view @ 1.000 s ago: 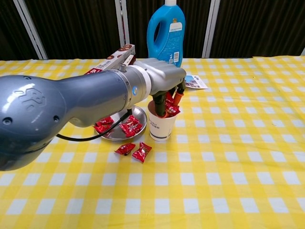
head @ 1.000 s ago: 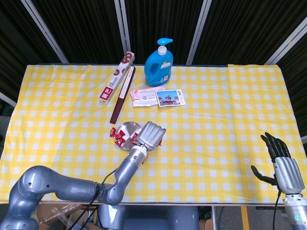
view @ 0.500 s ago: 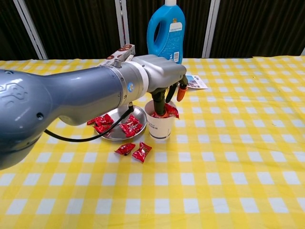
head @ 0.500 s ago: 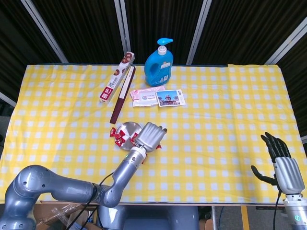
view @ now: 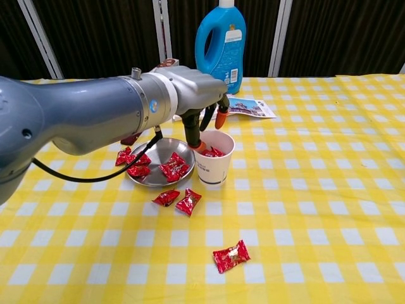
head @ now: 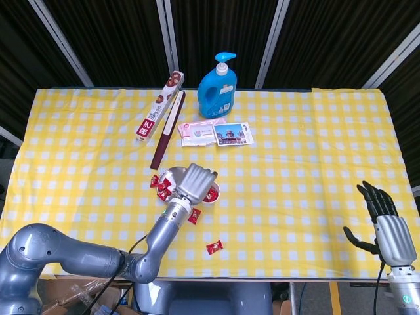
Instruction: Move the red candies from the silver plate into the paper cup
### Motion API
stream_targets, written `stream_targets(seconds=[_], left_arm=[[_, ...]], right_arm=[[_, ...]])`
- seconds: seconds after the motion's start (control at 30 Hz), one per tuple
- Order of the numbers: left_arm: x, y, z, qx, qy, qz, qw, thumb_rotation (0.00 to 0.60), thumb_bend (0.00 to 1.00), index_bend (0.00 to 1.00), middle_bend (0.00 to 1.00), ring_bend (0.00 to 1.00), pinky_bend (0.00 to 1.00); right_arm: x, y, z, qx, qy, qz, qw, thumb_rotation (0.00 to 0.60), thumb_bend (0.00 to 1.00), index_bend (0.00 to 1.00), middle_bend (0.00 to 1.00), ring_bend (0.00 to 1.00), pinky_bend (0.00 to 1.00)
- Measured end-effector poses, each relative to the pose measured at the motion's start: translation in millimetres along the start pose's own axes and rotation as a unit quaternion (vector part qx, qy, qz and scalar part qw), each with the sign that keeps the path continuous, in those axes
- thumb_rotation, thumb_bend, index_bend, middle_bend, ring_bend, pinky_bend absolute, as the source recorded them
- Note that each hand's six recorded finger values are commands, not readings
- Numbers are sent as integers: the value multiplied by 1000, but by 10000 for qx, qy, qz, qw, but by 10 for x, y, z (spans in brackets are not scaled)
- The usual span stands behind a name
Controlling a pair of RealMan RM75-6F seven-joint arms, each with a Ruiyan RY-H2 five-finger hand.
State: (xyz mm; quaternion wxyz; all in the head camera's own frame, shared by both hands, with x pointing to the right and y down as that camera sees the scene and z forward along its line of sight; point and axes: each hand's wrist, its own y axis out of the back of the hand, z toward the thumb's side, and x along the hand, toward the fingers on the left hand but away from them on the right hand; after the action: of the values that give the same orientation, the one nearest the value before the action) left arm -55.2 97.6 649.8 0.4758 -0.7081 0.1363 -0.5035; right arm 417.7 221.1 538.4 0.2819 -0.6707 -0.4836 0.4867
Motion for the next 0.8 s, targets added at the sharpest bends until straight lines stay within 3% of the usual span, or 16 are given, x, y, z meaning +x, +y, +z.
stream_targets(seconds=[0.07,0.13,0.27,0.37,0.57,0.8], left_arm=[[-13,25,5,-99,-19,33,9999,600,237,353,416,900,946],[-43,50,11,-147,-67,69,9998,600,218,339,485,904,946],[-171,65,-13,-137,-199,127,9996,600,213,363,805,966,961],[-321,26,-92,-165,-257,136,9994,600,213,401,942,998,991],[-644,-212,-412,-233,-52,-170,9996,600,213,450,1000,1000,1000],[-787,-505,-598,-215,232,-582,9978,600,231,421,1000,1000,1000]], right_arm=[[0,2,-2,0,-3,-2,10000,600,361,0,0,0,0],[0,5,-6,-8,-8,-4,10000,600,361,0,0,0,0],[-3,8,-7,-10,-7,-7,10000,600,361,0,0,0,0],[-1,6,-4,4,0,-4,10000,600,361,0,0,0,0],[-5,-2,1,28,2,-16,10000,600,360,0,0,0,0],[-5,-6,5,41,2,-25,10000,600,360,0,0,0,0]])
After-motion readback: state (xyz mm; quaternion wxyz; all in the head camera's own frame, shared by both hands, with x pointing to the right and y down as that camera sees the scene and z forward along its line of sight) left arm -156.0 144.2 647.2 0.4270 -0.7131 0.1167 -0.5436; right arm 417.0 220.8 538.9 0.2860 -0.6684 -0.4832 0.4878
